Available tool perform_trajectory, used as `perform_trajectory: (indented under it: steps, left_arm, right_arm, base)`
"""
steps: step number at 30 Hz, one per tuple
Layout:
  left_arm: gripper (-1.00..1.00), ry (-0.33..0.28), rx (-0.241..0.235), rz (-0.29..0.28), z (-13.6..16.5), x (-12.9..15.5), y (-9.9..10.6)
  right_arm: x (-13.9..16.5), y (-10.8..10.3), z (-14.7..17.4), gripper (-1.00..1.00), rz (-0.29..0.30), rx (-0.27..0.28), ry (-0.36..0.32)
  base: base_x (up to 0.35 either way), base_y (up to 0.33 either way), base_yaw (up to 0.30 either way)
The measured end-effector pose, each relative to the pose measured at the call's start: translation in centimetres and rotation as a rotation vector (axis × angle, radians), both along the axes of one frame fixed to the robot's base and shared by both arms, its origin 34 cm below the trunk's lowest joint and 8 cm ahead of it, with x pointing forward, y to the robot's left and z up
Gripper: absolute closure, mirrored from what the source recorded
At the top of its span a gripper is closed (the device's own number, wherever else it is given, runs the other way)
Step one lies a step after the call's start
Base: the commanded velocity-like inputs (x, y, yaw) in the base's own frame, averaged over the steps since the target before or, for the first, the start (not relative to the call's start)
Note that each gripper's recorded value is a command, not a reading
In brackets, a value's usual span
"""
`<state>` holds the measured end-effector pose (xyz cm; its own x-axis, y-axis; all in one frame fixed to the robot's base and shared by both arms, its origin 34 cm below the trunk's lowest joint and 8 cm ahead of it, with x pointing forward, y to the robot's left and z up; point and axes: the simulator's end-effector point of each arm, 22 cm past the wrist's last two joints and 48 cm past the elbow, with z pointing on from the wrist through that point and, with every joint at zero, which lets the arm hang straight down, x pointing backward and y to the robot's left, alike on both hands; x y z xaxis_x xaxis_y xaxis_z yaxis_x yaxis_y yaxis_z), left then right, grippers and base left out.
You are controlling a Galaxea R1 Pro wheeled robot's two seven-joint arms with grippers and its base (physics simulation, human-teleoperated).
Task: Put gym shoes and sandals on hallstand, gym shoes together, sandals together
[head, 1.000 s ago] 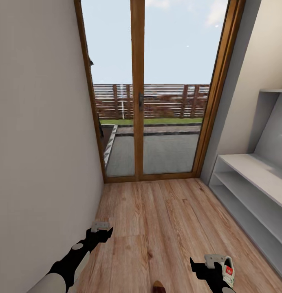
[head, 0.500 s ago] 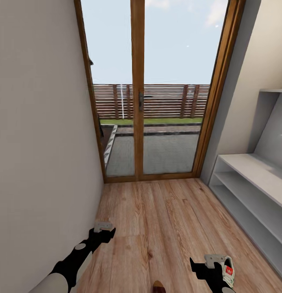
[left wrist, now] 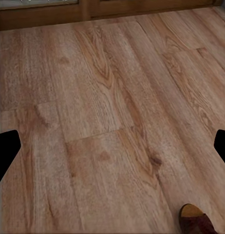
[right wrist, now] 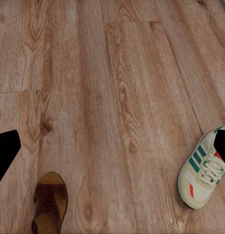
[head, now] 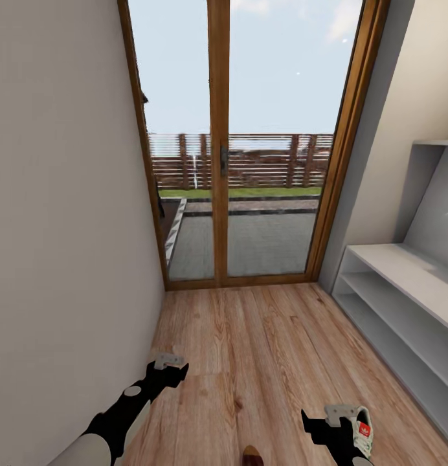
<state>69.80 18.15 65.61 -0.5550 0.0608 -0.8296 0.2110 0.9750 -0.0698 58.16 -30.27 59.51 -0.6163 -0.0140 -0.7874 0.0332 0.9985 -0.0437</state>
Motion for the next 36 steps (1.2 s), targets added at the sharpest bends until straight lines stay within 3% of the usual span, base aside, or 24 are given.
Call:
perform_trajectory:
  steps: [8,15,26,36]
  left_arm:
    - [-1.00,-0.032,-0.015,-0.010,0.1,1.0,-1.2]
    - [-1.00,-0.088,-0.043,-0.026,2.6,3.6,-3.7]
    - [-1.00,-0.051,-0.069,-0.060,5.0,7.0,-7.3]
    - [-1.00,-0.073,-0.081,-0.115,7.1,9.0,-10.4]
  right_arm:
    - [-0.2,0.0,-1.5,-1.00,0.000,-0.001,0.004]
    - [-0.5,0.4,-3.1,-1.00,0.005,0.003,0.015]
    - [-2.5,1.2,-7.1,-1.00,0.008,0.014,0.076]
    - [-4.2,2.8,-10.5,-1.00,0.012,0.036,0.165]
  base:
    - [0.000,0.000,0.000]
    - [0.000,0.000,0.000]
    - [0.000,0.000,0.000]
    - [0.000,0.000,0.000]
